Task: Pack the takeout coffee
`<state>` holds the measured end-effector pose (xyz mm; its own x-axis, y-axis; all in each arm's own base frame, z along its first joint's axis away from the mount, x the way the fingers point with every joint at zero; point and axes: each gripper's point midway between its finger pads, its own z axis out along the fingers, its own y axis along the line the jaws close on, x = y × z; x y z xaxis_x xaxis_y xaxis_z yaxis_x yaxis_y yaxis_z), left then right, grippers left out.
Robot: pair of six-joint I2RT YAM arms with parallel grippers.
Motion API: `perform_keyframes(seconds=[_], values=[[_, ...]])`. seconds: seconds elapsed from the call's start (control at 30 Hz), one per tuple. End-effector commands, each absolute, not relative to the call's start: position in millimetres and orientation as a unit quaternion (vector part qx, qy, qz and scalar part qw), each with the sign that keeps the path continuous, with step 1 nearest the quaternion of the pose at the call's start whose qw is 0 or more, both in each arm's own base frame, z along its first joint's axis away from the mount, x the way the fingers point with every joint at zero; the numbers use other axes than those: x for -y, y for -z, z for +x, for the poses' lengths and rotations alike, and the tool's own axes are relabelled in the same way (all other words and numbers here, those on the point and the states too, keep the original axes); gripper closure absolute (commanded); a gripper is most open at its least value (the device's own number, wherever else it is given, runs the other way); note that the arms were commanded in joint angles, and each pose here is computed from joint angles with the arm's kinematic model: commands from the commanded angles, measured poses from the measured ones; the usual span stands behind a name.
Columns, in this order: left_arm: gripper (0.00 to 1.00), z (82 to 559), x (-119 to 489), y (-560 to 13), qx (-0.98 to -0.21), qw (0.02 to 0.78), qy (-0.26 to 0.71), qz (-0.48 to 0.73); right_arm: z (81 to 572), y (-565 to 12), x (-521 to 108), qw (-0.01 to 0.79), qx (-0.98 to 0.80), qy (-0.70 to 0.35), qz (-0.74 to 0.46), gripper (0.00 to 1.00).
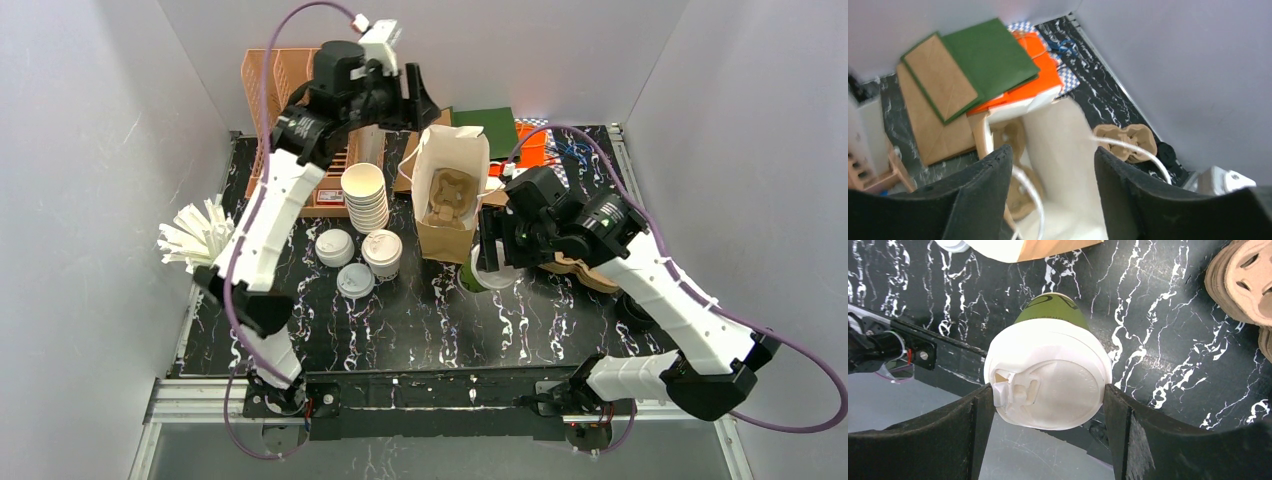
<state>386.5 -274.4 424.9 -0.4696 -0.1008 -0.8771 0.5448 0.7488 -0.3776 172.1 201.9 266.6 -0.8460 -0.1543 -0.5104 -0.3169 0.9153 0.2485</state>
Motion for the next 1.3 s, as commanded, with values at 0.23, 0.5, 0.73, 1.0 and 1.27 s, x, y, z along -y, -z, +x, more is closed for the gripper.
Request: perform_keyframes(seconds=[0.23, 0.5, 0.73, 1.0, 1.27], values=[[0.65, 366.9, 342.7, -396.1, -0.811, 0.457, 0.295, 0.216, 165.4, -299.0, -195.9, 0.279, -0.931, -0.193, -0.134, 0.35], [0.76, 339.4, 318.4, -372.1, -0.85, 0.408, 0.263, 0.204, 163.2, -296.2, -193.0, 0.276, -0.933, -0.19, -0.131, 0.34], [0.6, 365.7, 263.3, -357.3, -0.878, 0.448, 0.12, 0.121, 160.8, -300.5, -194.7, 0.275, -0.931, -0.197, -0.139, 0.35], [0.49, 372.7, 267.0, -346.9, -0.884, 0.442, 0.118, 0.098, 157.1, -307.8, -192.1, 0.279, -0.928, -0.203, -0.141, 0.35], [0.48, 387.8, 268.0, -311.0, -0.897, 0.423, 0.1, 0.084, 150.6, -317.5, -197.1, 0.278, -0.92, -0.23, -0.151, 0.36]])
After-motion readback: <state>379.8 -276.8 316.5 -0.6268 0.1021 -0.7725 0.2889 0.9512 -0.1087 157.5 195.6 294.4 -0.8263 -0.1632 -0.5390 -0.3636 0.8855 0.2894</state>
